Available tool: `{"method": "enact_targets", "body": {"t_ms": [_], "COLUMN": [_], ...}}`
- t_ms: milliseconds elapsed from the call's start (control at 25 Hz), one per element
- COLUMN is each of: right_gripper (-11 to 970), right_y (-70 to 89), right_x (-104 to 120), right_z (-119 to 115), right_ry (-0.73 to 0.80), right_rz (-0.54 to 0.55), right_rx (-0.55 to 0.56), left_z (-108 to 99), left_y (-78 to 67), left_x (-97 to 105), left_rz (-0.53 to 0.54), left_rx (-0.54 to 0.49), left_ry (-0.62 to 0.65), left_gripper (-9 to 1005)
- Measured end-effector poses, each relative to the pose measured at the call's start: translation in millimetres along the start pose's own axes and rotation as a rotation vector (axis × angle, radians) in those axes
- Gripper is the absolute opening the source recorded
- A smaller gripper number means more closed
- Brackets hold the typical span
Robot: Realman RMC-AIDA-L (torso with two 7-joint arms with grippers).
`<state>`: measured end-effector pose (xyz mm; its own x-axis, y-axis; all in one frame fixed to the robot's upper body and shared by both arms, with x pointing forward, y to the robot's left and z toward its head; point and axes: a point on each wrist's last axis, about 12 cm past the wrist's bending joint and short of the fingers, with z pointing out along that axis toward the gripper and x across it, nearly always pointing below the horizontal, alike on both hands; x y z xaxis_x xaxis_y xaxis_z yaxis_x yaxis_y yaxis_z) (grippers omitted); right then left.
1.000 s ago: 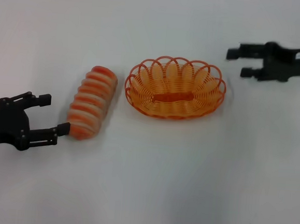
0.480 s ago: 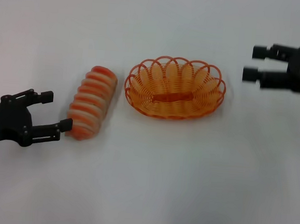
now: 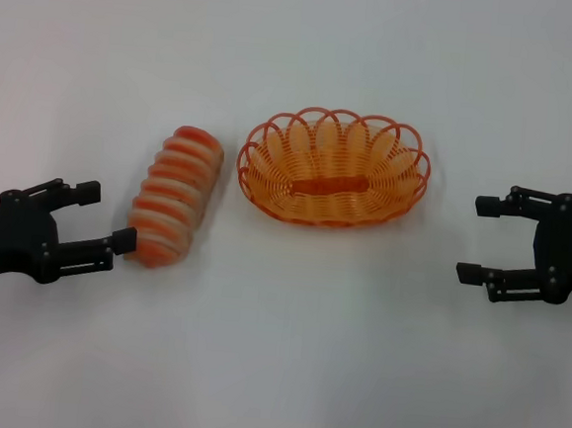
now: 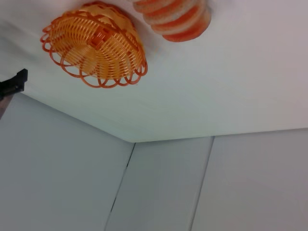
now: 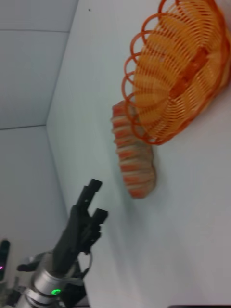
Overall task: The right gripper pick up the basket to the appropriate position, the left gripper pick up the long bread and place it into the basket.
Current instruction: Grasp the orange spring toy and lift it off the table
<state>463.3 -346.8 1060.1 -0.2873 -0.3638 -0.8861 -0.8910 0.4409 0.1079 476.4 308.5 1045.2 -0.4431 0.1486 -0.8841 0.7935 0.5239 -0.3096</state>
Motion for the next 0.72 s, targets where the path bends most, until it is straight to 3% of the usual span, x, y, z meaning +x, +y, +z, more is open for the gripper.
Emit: {"method": "enact_targets", "body": {"t_ms": [200, 360, 720], "right_gripper": [926, 926, 926], "right_y": [-1.1, -2.9, -11.6], "right_x": [2, 0, -3], "right_z": [5, 9, 12], "right_ry": [0.025, 0.03, 0.052], "right_rz": [-0.027, -0.038, -0.022], "right_rx": [0.014, 0.018, 0.051], "left_z": [-3, -4, -8], "left_y": [4.4, 11.9, 32.2], "left_x": [-1, -8, -68], "left_rz": [-0.025, -0.123, -0.442], "left_rx": [-0.01, -0.041, -0.054], "left_ry": [0.017, 0.027, 0.194], "left_gripper": [904, 904, 902]}}
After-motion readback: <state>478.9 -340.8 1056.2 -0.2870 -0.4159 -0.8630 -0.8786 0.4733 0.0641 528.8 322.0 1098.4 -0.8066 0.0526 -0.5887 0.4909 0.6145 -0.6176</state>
